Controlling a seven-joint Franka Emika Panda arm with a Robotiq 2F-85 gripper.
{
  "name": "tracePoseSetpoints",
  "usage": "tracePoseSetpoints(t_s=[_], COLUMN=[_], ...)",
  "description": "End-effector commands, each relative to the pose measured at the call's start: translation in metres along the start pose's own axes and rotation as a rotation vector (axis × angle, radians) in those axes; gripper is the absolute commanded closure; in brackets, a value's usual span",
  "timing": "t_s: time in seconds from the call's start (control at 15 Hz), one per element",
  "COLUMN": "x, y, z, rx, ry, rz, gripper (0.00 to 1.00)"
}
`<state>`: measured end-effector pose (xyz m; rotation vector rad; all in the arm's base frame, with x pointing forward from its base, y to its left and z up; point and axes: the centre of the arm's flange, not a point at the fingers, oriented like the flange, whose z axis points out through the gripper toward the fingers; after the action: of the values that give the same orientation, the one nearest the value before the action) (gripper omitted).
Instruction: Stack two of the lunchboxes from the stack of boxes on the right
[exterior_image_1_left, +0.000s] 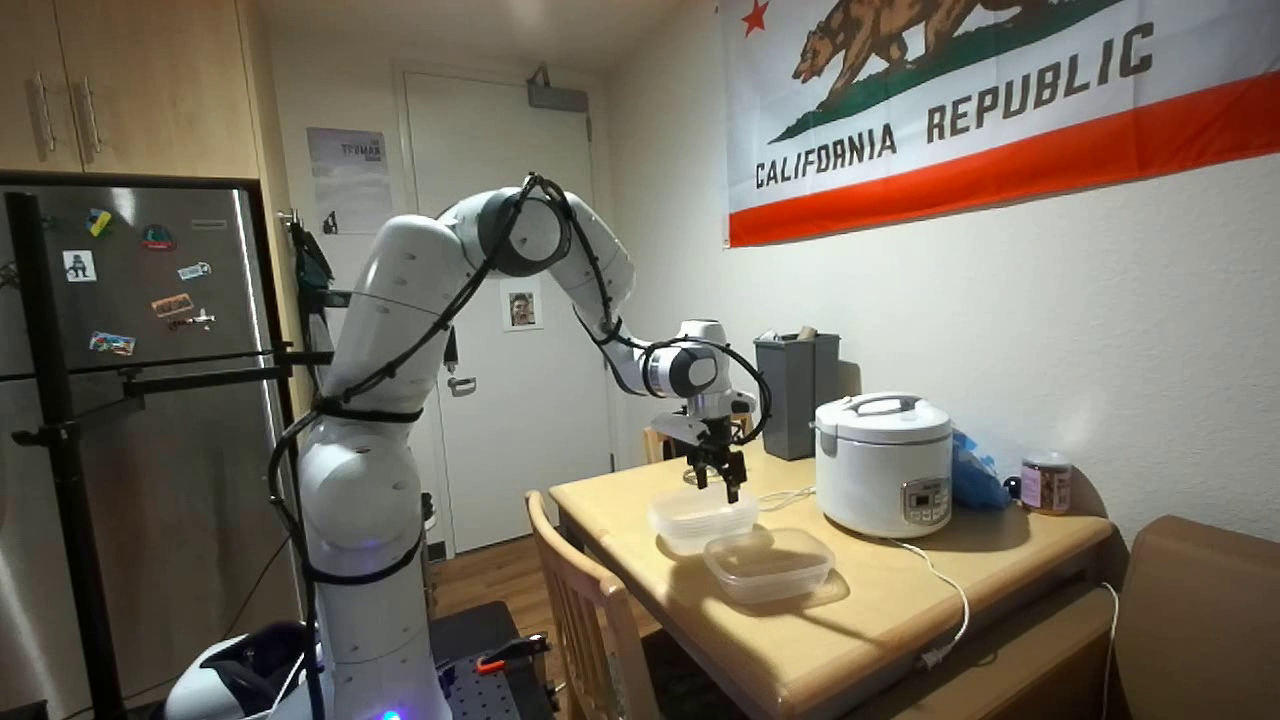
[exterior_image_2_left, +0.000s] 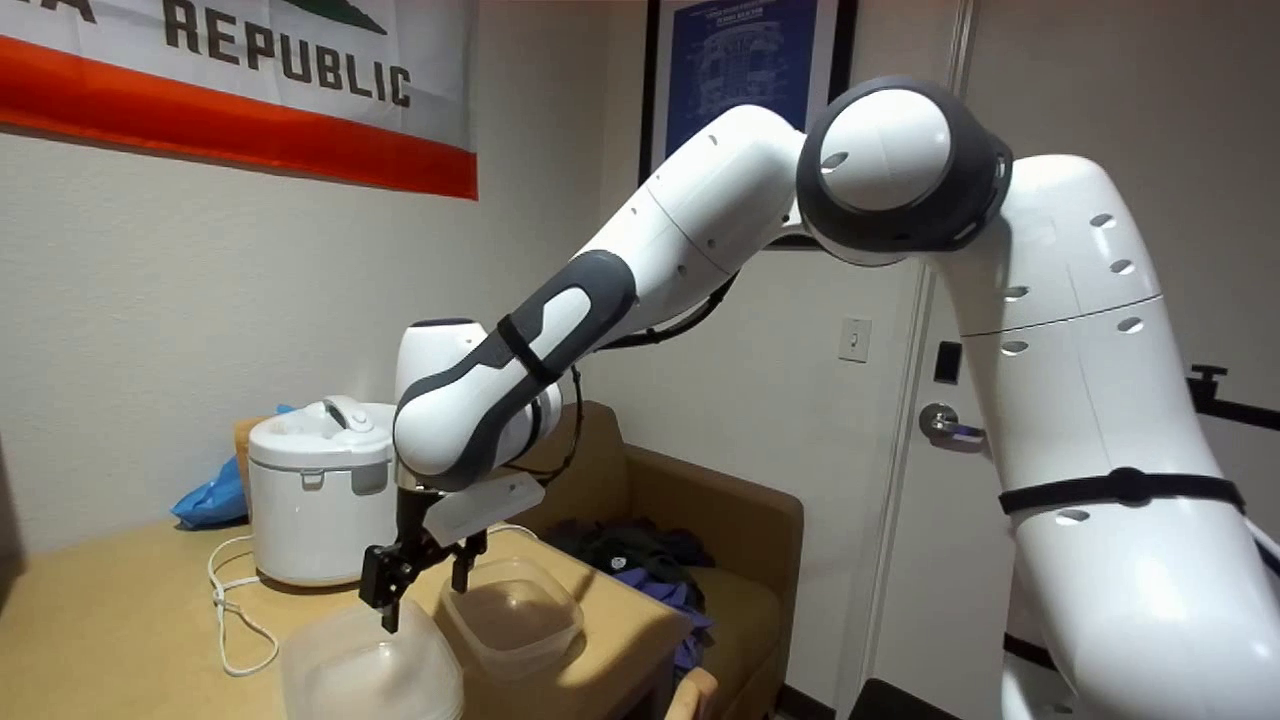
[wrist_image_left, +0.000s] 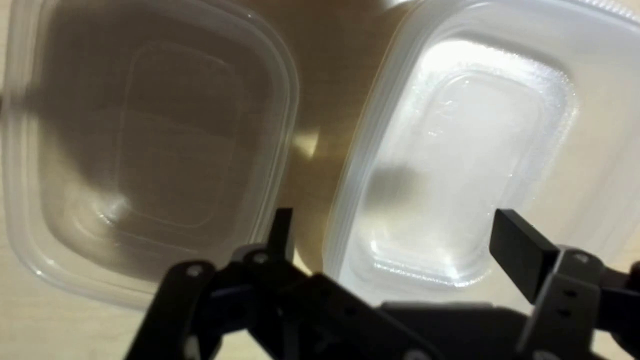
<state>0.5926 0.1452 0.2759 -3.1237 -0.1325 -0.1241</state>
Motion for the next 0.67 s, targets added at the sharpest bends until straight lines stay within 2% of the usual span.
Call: tracePoseSetpoints(t_s=[0.0, 0.2, 0.27, 0.33, 0.6], x=[0.016, 0.017, 0.017, 0.017, 0.015], y=[0.0, 0.001, 0.001, 0.002, 0.005], z=[0.023, 0.038, 0.041, 0.043, 0.042], rx=[0.036, 0.046, 0.045, 0.045, 0.032], ry=[-0.026, -0.048, -0.051, -0.054, -0.056], rz=[-0.018, -0.004, 0.0, 0.003, 0.014], gripper=[0.0, 0.0, 0.25, 0.26, 0.57])
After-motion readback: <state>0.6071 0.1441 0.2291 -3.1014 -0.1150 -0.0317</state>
